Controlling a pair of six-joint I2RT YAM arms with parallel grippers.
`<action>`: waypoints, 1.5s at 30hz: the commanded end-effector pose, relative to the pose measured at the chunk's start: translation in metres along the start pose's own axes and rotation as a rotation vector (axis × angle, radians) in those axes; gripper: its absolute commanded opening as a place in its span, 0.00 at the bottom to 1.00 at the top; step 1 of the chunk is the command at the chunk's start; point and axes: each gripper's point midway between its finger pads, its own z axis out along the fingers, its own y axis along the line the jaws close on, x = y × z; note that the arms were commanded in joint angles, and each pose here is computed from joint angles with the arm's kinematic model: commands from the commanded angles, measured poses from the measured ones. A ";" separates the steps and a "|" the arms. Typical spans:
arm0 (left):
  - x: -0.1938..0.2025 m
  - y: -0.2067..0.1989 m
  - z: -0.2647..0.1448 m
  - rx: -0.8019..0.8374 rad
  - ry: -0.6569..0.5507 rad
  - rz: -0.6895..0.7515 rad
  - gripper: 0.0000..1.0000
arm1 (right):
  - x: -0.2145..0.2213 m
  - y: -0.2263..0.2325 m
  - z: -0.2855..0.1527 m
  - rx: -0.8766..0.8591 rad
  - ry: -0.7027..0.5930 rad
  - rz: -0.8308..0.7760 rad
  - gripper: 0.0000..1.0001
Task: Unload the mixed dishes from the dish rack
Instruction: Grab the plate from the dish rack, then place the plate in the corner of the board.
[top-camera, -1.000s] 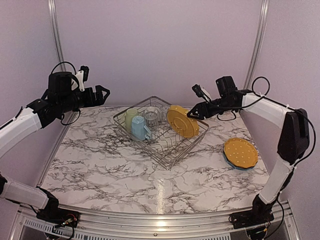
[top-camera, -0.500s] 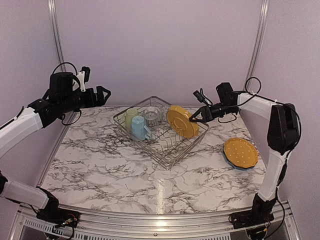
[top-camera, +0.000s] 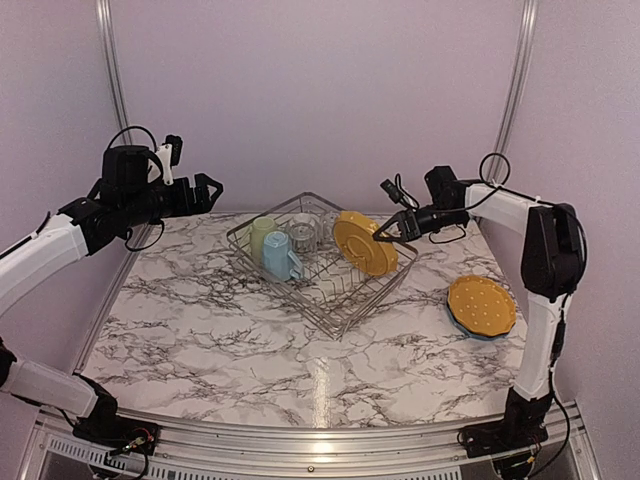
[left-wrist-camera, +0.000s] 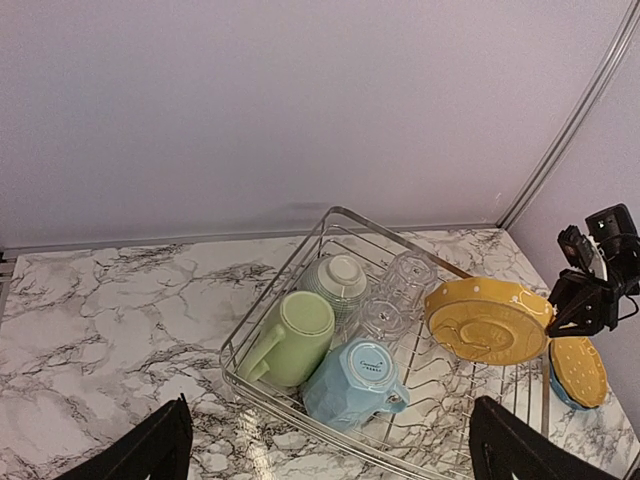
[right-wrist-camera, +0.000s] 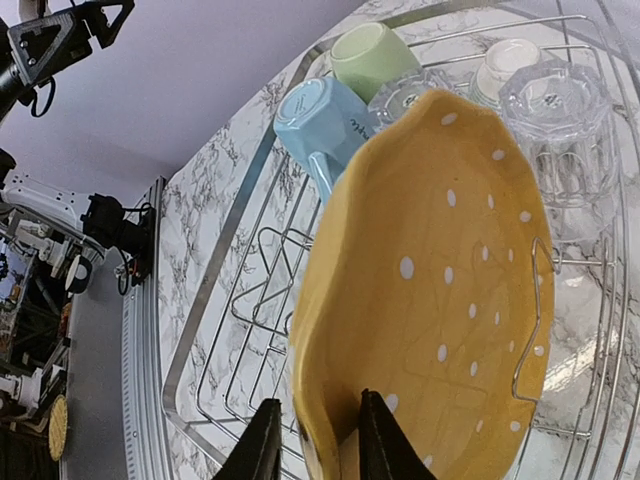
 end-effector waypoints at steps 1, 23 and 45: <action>-0.003 0.000 -0.001 0.000 0.000 0.005 0.99 | -0.005 0.006 0.001 -0.055 -0.004 -0.006 0.21; -0.006 -0.002 -0.004 0.003 -0.011 0.006 0.99 | -0.043 0.032 -0.016 -0.081 -0.129 0.140 0.00; -0.006 -0.005 -0.004 0.022 -0.009 -0.005 0.99 | -0.094 0.062 -0.037 -0.032 -0.253 0.175 0.00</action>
